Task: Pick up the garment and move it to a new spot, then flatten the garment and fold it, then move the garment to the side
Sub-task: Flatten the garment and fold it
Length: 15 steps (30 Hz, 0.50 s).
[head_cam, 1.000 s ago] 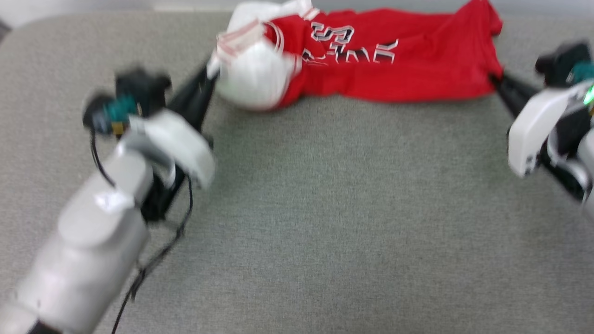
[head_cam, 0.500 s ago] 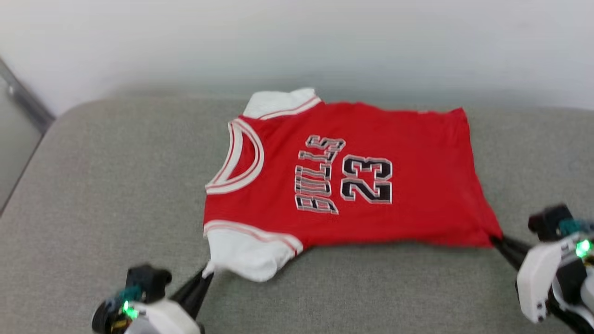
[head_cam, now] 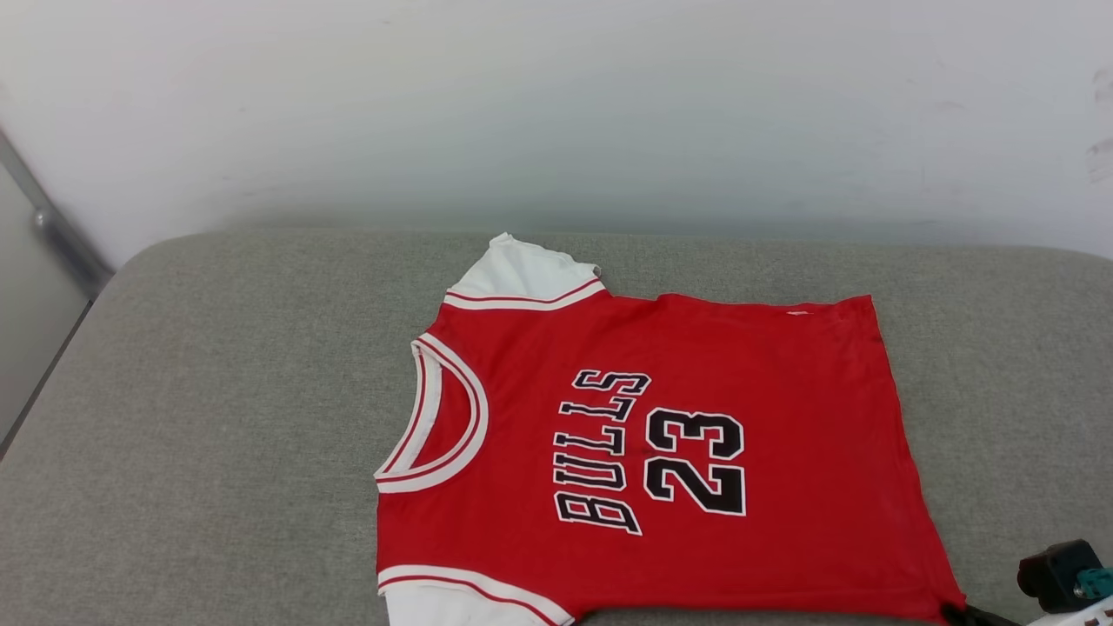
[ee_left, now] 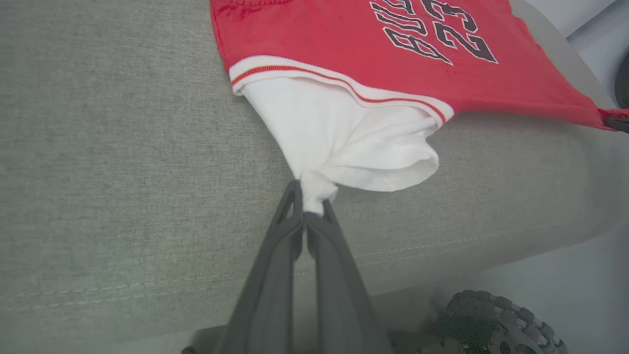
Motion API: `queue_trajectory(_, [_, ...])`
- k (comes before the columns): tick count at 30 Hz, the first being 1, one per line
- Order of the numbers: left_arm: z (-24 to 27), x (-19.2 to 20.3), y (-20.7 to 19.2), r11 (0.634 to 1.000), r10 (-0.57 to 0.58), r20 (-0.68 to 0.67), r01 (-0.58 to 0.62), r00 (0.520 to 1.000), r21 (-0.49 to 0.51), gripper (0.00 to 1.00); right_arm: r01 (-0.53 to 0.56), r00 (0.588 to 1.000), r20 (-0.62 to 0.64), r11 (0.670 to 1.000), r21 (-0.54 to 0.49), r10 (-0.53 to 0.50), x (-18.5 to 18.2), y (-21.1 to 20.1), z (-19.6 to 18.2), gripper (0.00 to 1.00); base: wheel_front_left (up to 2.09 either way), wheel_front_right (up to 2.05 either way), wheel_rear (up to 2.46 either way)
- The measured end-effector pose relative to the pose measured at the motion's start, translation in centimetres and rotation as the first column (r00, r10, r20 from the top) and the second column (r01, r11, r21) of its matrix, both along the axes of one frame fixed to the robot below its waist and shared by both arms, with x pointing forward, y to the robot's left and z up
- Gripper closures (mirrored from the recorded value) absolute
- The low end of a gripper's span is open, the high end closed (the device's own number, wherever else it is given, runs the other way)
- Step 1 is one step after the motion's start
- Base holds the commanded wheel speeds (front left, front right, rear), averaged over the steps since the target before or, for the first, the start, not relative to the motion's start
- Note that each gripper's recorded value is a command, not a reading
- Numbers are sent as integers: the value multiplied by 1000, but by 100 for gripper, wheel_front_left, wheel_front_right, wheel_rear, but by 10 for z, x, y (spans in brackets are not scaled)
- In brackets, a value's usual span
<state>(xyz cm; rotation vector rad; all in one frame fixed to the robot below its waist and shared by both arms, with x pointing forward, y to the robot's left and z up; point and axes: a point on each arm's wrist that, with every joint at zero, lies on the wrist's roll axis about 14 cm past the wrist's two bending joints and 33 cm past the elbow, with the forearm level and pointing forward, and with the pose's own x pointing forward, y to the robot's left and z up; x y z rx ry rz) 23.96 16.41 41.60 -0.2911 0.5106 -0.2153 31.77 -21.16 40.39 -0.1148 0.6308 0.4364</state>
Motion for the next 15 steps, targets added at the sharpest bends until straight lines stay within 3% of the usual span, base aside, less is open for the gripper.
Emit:
queue_trajectory(5, [5, 5, 1, 1000, -9, 30, 8, 1000, 21, 100, 19, 1000, 13, 1000, -1, -19, 2, -2, 7, 100, 0, 0, 0])
queue_trajectory(15, [54, 85, 6, 992, -93, 244, 67, 965, 111, 100, 39, 997, 64, 999, 18, -40, 34, 6, 32, 100, 0, 0, 0])
